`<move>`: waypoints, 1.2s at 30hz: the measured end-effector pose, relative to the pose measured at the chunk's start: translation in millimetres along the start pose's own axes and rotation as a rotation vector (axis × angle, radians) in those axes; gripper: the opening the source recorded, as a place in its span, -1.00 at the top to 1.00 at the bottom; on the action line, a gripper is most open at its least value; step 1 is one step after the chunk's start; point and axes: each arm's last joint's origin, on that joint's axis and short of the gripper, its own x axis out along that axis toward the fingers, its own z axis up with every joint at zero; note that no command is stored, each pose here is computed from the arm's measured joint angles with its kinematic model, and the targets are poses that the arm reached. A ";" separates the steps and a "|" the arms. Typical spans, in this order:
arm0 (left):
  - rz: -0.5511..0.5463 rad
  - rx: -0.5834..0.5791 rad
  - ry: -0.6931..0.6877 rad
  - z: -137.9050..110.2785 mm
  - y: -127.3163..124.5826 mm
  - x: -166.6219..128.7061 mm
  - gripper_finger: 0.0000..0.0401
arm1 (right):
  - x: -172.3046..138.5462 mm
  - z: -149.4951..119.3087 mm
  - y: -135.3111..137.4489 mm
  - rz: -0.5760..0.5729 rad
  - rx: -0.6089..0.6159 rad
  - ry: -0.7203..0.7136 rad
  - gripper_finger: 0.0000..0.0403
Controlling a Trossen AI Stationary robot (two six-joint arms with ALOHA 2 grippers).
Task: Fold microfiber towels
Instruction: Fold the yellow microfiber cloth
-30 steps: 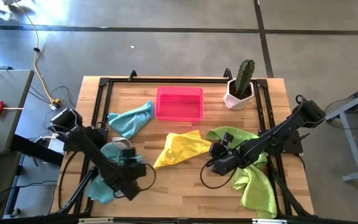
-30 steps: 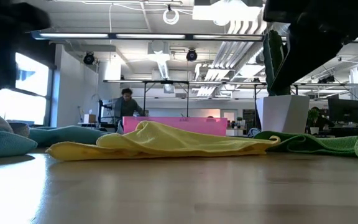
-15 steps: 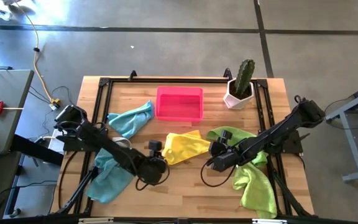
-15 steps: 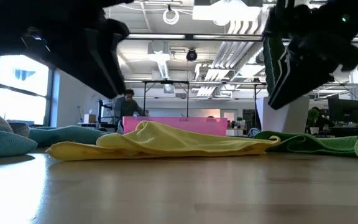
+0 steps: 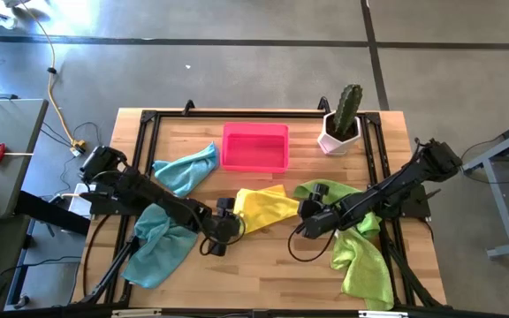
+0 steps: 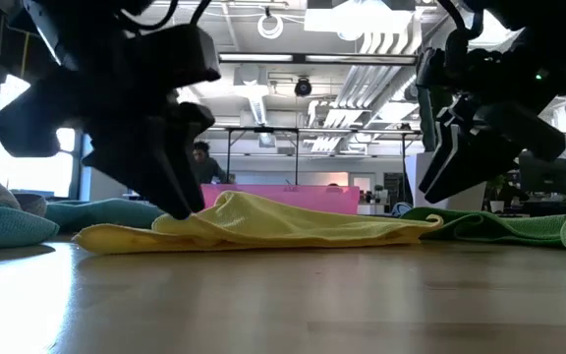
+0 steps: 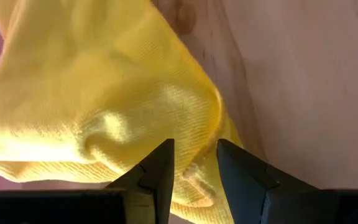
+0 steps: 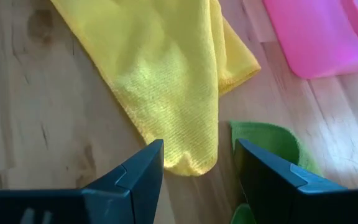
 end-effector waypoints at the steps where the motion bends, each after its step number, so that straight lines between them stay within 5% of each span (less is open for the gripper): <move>1: -0.009 -0.006 0.001 -2.2 1.2 1.6 0.44 | 0.7 1.0 -0.7 0.000 -0.004 -0.004 0.05; 10: -0.169 -0.018 0.031 -9.5 -0.9 4.5 0.44 | 5.4 5.7 -6.7 0.002 -0.023 -0.008 0.05; 15: -0.125 -0.023 0.019 -8.5 1.1 4.9 0.50 | 8.4 7.4 -11.4 -0.011 -0.041 -0.002 0.05; 24: -0.104 -0.026 0.000 -6.8 1.5 5.0 0.96 | 9.1 8.4 -12.3 -0.011 -0.086 -0.006 0.05; 36: -0.111 -0.099 -0.039 7.7 1.6 0.4 0.99 | 8.4 18.0 -7.0 0.066 -0.207 -0.091 0.05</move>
